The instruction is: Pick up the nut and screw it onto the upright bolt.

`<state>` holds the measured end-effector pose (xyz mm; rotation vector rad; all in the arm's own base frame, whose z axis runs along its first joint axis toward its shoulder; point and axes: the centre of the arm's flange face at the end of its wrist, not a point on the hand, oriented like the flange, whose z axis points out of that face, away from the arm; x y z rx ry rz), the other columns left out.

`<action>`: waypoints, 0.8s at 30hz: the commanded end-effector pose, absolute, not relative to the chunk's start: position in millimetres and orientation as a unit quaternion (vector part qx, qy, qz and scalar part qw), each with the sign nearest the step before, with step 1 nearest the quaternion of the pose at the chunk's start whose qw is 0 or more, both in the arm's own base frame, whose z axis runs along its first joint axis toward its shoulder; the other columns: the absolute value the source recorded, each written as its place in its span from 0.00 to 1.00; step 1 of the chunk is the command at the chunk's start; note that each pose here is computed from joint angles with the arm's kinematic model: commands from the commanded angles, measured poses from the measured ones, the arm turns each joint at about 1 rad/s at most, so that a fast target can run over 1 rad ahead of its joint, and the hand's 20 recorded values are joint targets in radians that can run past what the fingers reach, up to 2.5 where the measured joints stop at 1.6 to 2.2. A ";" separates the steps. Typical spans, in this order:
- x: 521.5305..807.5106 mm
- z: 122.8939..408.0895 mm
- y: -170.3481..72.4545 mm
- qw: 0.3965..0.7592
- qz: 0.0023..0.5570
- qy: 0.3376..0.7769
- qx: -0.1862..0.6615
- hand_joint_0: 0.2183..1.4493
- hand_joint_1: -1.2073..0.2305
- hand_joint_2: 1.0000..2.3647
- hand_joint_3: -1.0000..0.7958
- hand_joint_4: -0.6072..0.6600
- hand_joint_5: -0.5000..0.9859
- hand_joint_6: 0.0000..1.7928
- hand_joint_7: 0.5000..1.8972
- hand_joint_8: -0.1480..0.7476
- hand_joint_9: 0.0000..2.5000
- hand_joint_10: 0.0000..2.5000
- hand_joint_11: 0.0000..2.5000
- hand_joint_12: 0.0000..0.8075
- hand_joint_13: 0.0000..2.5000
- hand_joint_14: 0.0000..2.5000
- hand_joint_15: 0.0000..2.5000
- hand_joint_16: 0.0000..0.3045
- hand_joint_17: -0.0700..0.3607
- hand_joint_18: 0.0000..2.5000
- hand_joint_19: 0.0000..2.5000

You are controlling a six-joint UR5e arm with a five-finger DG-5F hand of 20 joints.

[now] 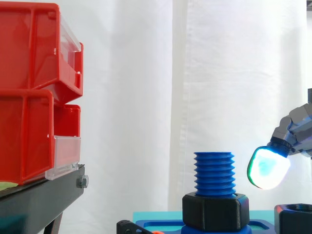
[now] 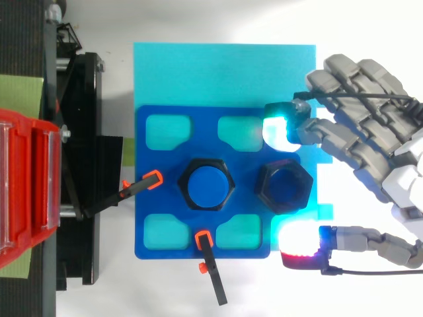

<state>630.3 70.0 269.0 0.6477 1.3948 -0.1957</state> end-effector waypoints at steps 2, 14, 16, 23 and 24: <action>630.2 268.9 70.0 0.714 -0.088 0.630 0.293 0.05 0.29 0.00 0.28 0.64 0.13 0.28 0.16 0.53 0.03 0.00 0.03 0.59 0.00 0.00 0.00 0.26 0.57 0.03 0.02; 626.7 266.8 71.3 0.707 -0.088 0.638 0.291 0.05 0.28 0.00 0.28 0.62 0.13 0.28 0.12 0.52 0.00 0.00 0.00 0.59 0.00 0.00 0.00 0.26 0.57 0.00 0.00; 625.5 265.7 70.7 0.705 -0.089 0.640 0.292 0.05 0.28 0.00 0.28 0.62 0.13 0.28 0.12 0.52 0.00 0.00 0.00 0.59 0.00 0.00 0.00 0.26 0.57 0.00 0.00; 623.4 264.9 71.8 0.701 -0.085 0.644 0.294 0.06 0.31 0.00 0.28 0.61 0.13 0.28 0.12 0.51 0.00 0.00 0.00 0.58 0.00 0.00 0.00 0.25 0.56 0.00 0.00; 623.3 264.8 71.7 0.701 -0.084 0.644 0.294 0.06 0.31 0.00 0.28 0.62 0.13 0.28 0.12 0.51 0.00 0.00 0.00 0.58 0.00 0.00 0.00 0.25 0.56 0.00 0.00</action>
